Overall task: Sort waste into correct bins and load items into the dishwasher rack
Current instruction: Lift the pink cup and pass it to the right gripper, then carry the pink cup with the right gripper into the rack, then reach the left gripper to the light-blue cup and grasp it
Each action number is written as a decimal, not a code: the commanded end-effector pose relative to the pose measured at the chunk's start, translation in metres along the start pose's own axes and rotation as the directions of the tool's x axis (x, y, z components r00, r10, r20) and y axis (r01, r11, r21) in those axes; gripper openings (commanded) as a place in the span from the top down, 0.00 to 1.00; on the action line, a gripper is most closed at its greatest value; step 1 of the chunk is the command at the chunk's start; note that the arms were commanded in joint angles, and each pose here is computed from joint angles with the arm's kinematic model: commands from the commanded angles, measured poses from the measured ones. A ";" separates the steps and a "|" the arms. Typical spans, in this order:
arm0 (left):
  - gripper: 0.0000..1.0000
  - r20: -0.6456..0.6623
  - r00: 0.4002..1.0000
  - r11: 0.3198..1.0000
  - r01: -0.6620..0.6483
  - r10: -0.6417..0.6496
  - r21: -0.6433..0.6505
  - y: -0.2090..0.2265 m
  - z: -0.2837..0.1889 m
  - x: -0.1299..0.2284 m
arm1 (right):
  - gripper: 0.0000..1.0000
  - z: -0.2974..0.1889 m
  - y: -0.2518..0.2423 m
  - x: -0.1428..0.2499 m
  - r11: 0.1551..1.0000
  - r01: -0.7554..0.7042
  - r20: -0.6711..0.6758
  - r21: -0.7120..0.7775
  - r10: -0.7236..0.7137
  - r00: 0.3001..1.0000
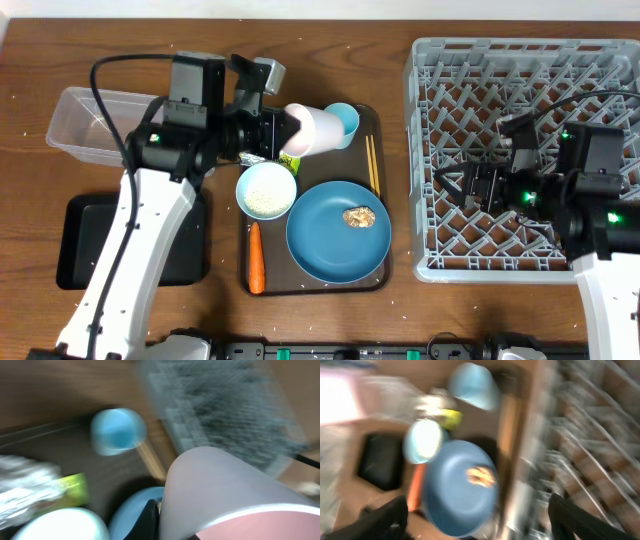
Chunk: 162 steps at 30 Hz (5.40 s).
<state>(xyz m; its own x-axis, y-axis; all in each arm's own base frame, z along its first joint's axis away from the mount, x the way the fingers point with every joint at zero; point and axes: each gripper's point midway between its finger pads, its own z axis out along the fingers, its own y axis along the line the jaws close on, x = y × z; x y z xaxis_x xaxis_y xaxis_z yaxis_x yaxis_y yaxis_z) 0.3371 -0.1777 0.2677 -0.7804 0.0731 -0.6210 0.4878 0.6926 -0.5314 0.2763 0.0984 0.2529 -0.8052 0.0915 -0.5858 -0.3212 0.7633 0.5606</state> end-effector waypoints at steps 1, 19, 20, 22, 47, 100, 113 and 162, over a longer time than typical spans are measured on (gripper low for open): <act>0.94 0.041 0.994 0.936 -0.112 0.105 0.332 -0.069 -0.023 -0.005 | 0.23 -0.025 0.082 -0.007 0.902 0.208 0.105 -0.378 -0.181 0.978; 0.94 0.156 0.960 0.641 -0.272 0.232 0.718 -0.144 -0.070 -0.006 | 0.13 -0.044 0.191 -0.002 0.593 0.572 0.337 -0.567 -0.467 0.818; 0.94 0.156 0.960 0.640 -0.272 0.232 0.719 -0.145 -0.070 -0.005 | 0.13 -0.041 0.192 -0.003 0.602 0.577 0.339 -0.552 -0.470 0.815; 0.94 0.155 0.960 0.626 -0.271 0.234 0.731 -0.147 -0.072 -0.004 | 0.12 -0.036 0.193 -0.006 0.613 0.590 0.348 -0.526 -0.478 0.807; 0.94 0.128 0.967 0.620 -0.241 0.221 0.747 -0.151 -0.072 -0.002 | 0.29 -0.009 0.219 -0.025 0.555 0.643 0.424 -0.528 -0.483 0.766; 0.23 0.180 0.977 0.739 -0.205 0.114 0.642 -0.099 -0.088 -0.029 | 0.45 -0.107 -0.269 0.007 0.371 -0.765 0.557 0.526 0.529 0.640; 0.23 0.165 0.981 0.748 -0.184 0.100 0.637 -0.094 -0.082 -0.025 | 0.01 -0.087 -0.286 0.000 0.389 -0.789 0.538 0.475 0.581 0.610; 0.21 -0.087 0.986 0.989 -0.141 0.145 0.051 -0.026 -0.003 0.028 | 0.82 -0.123 -0.254 -0.027 0.445 -0.789 0.619 0.425 0.493 0.611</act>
<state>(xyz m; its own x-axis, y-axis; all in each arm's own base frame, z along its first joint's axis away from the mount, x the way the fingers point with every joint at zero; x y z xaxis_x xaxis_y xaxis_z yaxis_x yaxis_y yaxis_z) 0.2971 -0.1980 0.2689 -0.7444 0.2231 -0.6293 0.6161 0.5929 -0.5186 0.3044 -0.2076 0.1700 -0.2943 0.8475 -0.4417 0.8203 0.4611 0.3384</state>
